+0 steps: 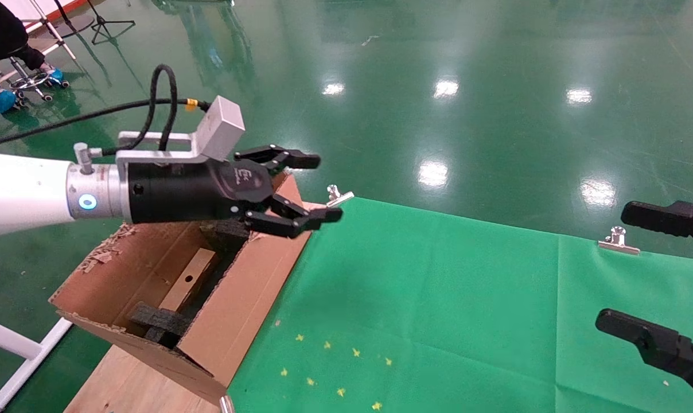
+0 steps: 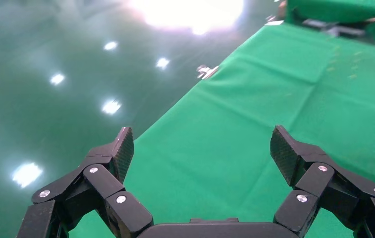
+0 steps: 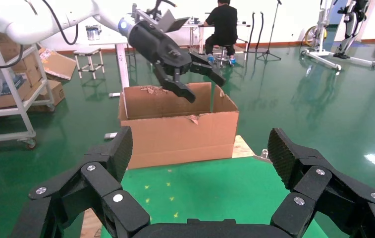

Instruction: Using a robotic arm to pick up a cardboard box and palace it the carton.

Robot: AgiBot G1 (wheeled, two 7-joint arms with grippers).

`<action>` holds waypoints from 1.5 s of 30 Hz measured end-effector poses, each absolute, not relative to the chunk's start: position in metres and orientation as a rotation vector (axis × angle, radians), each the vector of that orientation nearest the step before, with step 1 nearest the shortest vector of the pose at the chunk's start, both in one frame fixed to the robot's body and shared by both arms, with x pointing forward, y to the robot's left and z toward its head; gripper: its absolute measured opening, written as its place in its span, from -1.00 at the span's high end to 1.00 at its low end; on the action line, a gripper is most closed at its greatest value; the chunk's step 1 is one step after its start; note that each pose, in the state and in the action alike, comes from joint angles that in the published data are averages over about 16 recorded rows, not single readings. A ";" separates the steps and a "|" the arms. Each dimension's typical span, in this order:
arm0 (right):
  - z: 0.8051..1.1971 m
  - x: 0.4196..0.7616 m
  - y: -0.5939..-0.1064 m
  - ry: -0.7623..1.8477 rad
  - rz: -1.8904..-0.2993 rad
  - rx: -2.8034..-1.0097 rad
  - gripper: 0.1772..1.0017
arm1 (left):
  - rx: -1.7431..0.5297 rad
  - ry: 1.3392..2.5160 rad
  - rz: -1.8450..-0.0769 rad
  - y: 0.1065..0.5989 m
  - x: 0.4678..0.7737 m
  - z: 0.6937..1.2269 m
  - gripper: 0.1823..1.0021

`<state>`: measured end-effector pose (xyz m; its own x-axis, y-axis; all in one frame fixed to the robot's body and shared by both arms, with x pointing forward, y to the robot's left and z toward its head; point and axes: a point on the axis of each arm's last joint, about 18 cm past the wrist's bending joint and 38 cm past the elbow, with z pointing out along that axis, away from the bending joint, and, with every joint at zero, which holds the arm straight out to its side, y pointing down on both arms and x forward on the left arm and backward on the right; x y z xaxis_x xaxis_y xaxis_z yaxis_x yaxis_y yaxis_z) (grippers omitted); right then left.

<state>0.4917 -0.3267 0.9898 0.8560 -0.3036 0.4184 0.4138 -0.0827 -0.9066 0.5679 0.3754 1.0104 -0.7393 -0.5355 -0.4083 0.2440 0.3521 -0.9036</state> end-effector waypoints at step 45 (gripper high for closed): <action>0.990 0.492 -0.327 -0.090 -0.597 -1.543 -1.00 | 0.290 1.923 -1.807 0.299 0.473 0.992 -1.00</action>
<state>0.4918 -0.3269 0.9898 0.8559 -0.3042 0.4181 0.4136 -0.0826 -0.9067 0.4725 0.2990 0.9918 -0.8614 -0.1695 -0.4788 0.4673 0.1046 -0.8779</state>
